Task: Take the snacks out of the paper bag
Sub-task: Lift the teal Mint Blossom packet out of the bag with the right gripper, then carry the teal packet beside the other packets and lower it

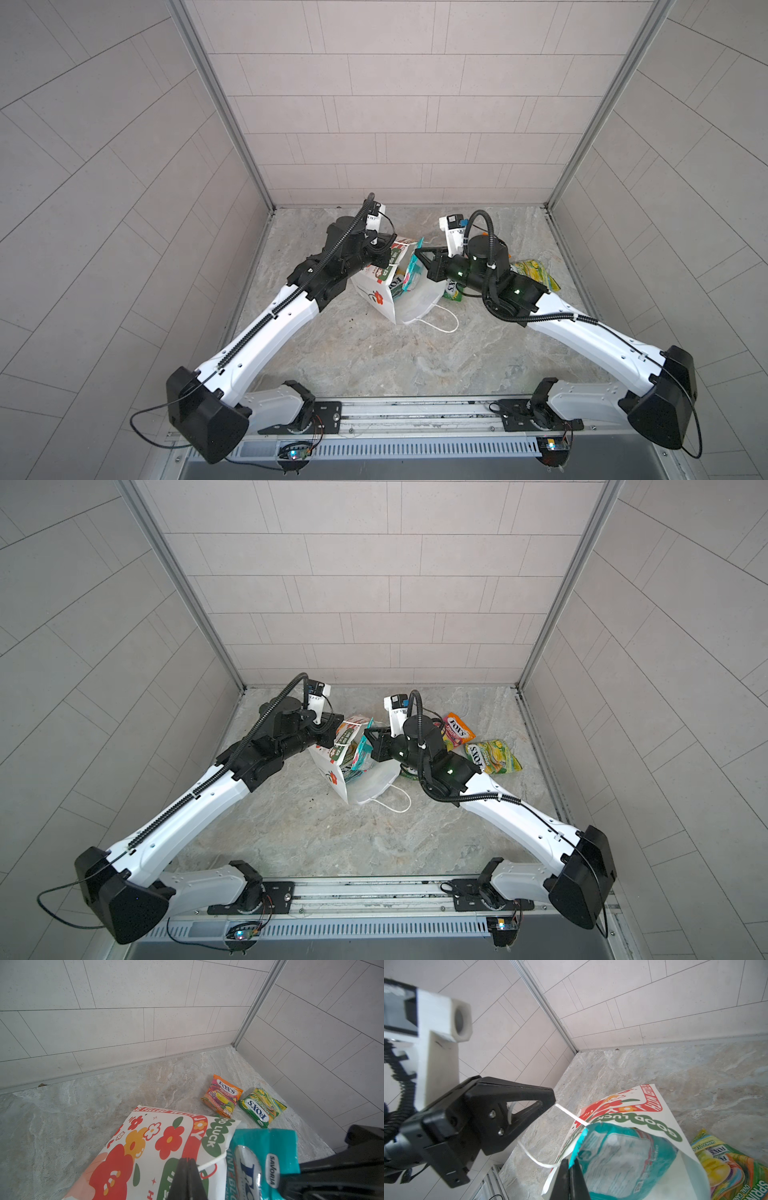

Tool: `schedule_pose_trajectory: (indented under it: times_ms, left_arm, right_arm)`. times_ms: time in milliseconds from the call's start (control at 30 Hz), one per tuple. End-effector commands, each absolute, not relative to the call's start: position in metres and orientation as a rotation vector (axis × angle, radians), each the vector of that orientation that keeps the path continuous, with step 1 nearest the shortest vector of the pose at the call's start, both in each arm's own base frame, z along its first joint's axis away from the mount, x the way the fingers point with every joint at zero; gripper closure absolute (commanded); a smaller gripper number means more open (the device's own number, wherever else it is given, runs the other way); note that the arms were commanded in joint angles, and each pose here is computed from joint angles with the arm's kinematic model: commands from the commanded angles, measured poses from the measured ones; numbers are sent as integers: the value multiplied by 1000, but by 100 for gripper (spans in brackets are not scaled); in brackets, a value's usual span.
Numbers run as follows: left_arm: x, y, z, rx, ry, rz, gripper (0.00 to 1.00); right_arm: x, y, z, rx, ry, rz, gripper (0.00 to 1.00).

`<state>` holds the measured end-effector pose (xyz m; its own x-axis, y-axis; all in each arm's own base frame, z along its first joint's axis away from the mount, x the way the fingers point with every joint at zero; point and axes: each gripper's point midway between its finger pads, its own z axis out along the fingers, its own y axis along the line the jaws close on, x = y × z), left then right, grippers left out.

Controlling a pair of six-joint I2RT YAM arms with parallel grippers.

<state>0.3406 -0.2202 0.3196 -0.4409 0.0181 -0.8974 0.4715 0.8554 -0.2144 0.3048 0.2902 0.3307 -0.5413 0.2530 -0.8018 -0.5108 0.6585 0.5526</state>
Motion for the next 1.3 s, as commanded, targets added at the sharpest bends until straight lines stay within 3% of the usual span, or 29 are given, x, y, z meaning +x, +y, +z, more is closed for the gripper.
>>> schedule_pose_trajectory:
  times_ms: [0, 733, 1267]
  left_arm:
    - [341, -220, 325, 349, 1969, -532, 100]
    - [341, -220, 326, 353, 1967, -532, 100]
    - [341, -221, 323, 354, 1975, -538, 100]
  right_arm:
    - [296, 282, 372, -225, 1808, 1025, 100]
    - [269, 210, 437, -164, 1684, 928, 100]
    - [261, 111, 368, 65, 1858, 702, 100]
